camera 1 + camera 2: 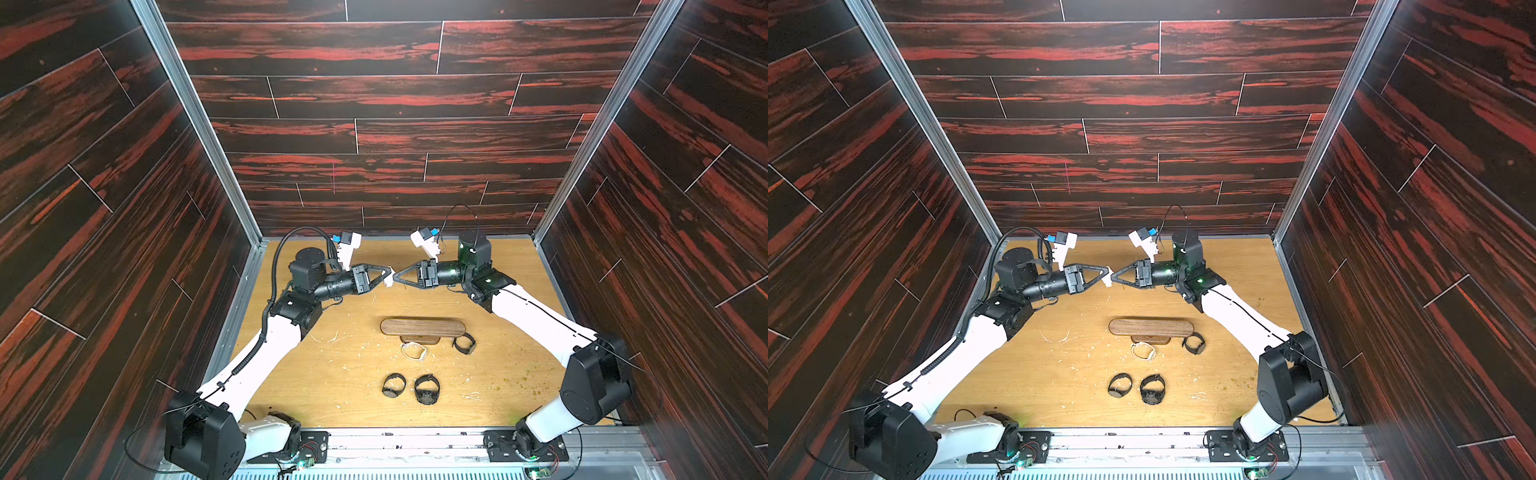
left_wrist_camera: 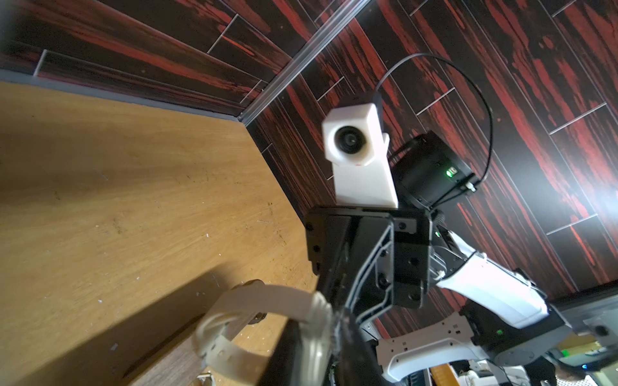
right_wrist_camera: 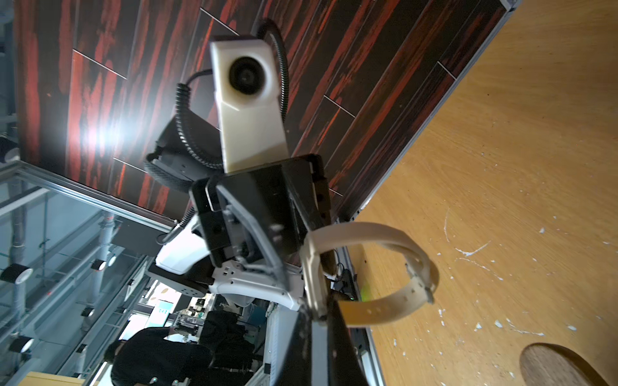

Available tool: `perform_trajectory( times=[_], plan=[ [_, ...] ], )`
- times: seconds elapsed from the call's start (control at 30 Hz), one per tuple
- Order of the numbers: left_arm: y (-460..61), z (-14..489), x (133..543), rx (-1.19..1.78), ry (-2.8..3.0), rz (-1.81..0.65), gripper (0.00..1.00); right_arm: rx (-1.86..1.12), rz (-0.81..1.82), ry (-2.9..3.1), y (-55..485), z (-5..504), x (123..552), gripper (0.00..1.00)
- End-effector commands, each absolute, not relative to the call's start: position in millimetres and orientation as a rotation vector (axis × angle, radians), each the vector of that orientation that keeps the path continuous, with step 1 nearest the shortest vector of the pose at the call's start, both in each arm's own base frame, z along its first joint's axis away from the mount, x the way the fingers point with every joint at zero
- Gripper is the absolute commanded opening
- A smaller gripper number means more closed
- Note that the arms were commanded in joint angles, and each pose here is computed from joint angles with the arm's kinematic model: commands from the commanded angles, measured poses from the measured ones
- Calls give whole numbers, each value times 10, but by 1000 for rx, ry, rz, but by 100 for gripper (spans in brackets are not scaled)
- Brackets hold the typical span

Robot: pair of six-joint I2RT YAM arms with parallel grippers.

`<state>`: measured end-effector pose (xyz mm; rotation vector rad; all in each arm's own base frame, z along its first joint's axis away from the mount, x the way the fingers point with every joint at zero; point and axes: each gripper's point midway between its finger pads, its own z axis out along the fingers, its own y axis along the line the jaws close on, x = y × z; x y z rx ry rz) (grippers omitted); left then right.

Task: Place watch on stand
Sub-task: Pick up the watch at the center of the board.

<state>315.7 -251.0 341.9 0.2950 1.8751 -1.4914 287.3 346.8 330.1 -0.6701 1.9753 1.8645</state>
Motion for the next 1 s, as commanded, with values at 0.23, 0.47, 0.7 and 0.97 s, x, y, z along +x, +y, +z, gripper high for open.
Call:
perform_trajectory(
  times=[0.23,0.47,0.7,0.97],
  plan=[
    [-2528,3724,3103,350,1765,-1501,0,-638,1889,1971,3454,3314,2825,0],
    [-2503,3593,3117,331,1797,-1479,0,-628,1870,1998,3445,3281,2839,20],
    [-2355,3283,3159,261,1861,-1459,0,-584,1708,2099,3337,3086,2858,24],
    [-2235,2836,3168,188,1951,-1441,0,-399,1447,2321,2979,2547,2998,32]
  ],
)
